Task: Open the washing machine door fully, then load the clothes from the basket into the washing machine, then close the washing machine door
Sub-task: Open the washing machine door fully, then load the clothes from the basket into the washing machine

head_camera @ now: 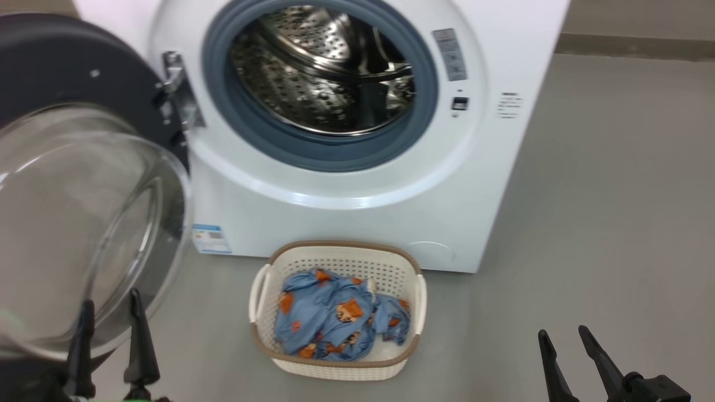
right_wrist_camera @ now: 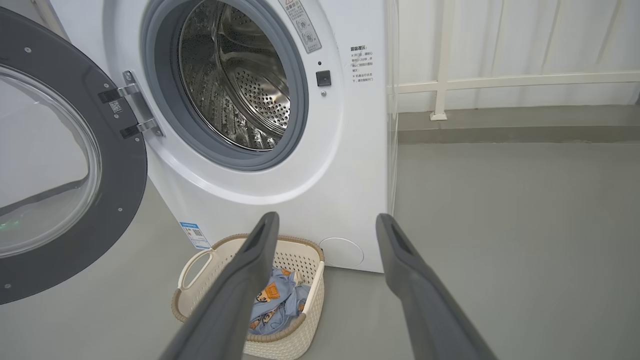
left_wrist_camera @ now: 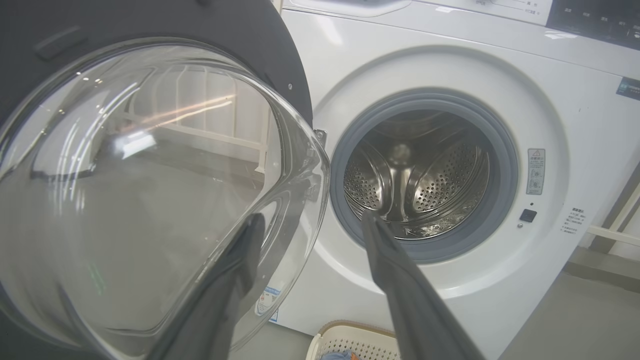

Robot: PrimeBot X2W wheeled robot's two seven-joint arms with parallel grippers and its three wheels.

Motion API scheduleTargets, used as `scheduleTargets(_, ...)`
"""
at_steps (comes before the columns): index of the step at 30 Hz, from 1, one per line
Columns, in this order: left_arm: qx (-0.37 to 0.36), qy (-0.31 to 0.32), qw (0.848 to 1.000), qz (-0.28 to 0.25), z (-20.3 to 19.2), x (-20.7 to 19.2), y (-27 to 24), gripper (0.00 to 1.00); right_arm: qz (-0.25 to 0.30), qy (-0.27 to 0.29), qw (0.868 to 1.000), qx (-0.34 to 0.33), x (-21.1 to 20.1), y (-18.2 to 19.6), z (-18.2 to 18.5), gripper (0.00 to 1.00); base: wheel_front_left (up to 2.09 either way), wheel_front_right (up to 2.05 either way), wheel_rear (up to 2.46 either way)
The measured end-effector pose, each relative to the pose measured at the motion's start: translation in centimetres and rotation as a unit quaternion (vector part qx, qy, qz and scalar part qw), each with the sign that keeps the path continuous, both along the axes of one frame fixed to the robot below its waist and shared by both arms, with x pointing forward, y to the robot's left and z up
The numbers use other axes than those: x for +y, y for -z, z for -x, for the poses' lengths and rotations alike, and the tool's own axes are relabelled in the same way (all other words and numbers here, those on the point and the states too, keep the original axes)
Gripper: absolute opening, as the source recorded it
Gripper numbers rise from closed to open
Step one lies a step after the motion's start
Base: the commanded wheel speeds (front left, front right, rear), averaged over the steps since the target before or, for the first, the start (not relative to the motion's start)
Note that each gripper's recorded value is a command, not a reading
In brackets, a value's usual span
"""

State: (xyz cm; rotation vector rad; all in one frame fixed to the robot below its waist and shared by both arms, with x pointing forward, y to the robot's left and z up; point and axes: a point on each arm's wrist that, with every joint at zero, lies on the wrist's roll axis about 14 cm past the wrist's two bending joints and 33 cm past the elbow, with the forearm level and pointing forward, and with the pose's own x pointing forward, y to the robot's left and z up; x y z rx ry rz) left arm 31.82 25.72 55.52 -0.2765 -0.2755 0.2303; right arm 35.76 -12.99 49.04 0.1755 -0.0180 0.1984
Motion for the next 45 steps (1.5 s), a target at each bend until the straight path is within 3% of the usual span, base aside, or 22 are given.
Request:
scheduleTargets(22, 0.085, 0.101, 0.991, 0.003, -1.2, -5.4, 5.4, 1.0, 0.007, 0.111, 0.994, -0.023, -6.8, -1.4, 3.5, 1.0, 0.0, 0.0, 0.0)
scheduleTargets(45, 0.097, 0.083, 0.992, -0.004, -0.6, -4.3, 6.1, 1.0, 0.009, 0.105, 0.994, -0.025, -6.6, -1.5, 3.3, 1.0, 0.0, 0.0, 0.0)
